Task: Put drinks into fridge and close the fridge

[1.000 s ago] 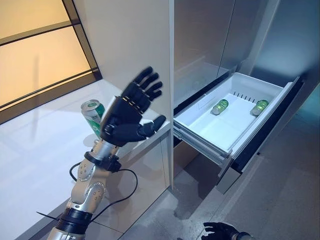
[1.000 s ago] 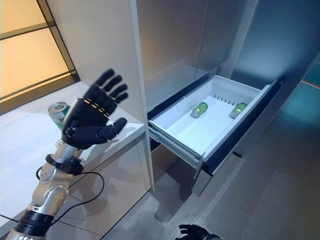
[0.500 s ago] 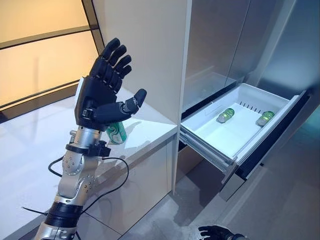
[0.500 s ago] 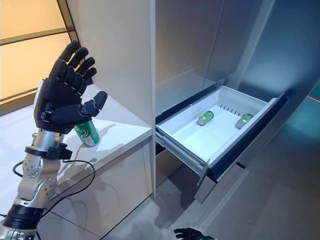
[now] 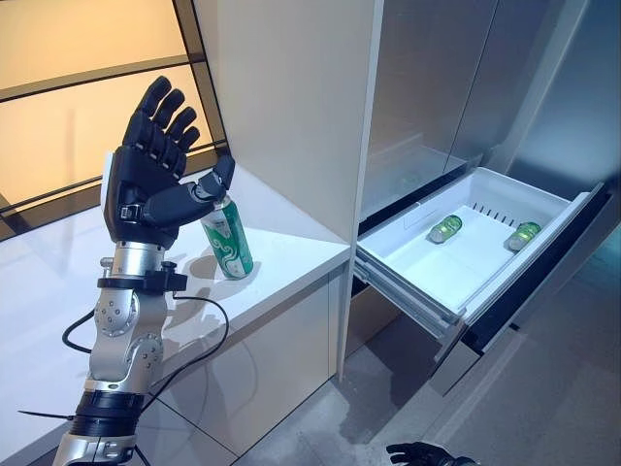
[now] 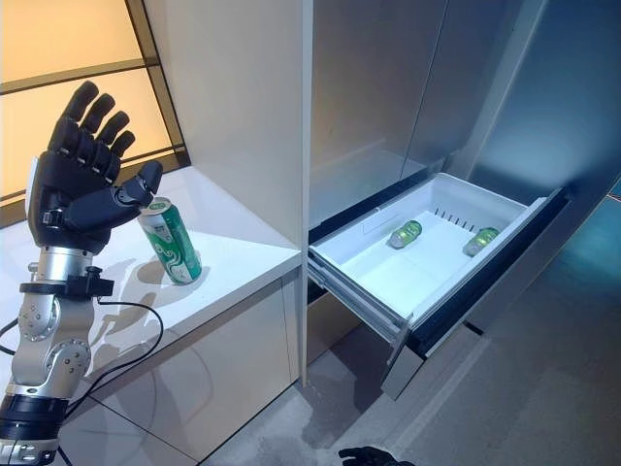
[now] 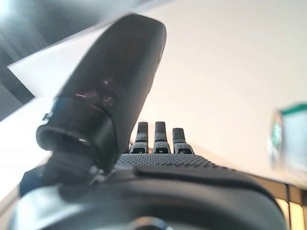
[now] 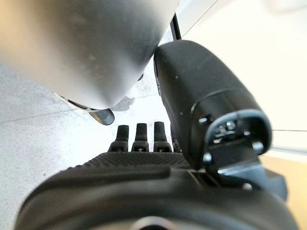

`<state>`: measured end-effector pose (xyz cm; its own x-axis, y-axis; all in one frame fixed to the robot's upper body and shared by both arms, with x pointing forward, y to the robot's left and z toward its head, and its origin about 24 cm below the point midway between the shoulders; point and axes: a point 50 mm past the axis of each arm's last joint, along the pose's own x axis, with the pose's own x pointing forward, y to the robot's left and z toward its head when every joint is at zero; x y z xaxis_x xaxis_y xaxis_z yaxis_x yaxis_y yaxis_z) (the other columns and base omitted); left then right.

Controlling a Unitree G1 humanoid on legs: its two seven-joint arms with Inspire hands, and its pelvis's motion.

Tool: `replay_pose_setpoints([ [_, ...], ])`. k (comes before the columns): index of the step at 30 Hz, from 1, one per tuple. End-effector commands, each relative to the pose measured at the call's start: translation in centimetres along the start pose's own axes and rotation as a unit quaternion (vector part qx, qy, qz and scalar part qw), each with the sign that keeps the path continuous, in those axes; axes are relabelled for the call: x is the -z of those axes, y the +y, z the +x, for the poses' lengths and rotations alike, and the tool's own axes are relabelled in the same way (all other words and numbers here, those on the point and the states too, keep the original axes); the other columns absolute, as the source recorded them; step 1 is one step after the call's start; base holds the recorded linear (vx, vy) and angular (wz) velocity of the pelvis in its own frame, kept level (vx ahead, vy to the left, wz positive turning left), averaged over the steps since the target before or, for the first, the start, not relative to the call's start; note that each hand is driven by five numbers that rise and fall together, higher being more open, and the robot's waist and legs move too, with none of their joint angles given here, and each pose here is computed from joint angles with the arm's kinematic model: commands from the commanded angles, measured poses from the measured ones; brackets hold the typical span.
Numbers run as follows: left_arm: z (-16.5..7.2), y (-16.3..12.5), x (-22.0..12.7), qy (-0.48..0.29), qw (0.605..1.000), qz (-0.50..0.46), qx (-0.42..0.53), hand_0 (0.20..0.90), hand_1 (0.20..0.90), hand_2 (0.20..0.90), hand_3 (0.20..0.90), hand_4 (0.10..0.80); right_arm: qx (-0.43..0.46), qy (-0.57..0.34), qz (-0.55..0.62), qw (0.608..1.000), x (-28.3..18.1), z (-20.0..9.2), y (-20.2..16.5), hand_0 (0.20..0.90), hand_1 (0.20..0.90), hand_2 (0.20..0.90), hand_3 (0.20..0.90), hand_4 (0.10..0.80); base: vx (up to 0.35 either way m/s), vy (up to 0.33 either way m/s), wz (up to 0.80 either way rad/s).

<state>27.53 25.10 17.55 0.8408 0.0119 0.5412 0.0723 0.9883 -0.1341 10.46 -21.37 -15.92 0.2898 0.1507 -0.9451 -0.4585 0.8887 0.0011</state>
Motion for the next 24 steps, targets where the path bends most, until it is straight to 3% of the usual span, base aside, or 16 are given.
replay_pose_setpoints([
  [1, 2.7, 1.0, -4.7, -0.106, 0.994, 0.029, -0.005, 0.900, 0.900, 0.900, 0.900, 0.800, -0.018, 0.022, -0.036, 0.999, 0.4, 0.1, 0.3, 0.900, 0.900, 0.900, 0.900, 0.800, 0.000, 0.000, 0.00],
  [24, 2.8, 3.1, -1.9, 0.017, 0.999, 0.048, 0.005, 0.900, 0.900, 0.900, 0.900, 0.800, -0.014, 0.027, -0.031, 0.999, 0.6, -0.3, -0.5, 0.900, 0.900, 0.900, 0.900, 0.800, 0.000, 0.000, 0.00],
])
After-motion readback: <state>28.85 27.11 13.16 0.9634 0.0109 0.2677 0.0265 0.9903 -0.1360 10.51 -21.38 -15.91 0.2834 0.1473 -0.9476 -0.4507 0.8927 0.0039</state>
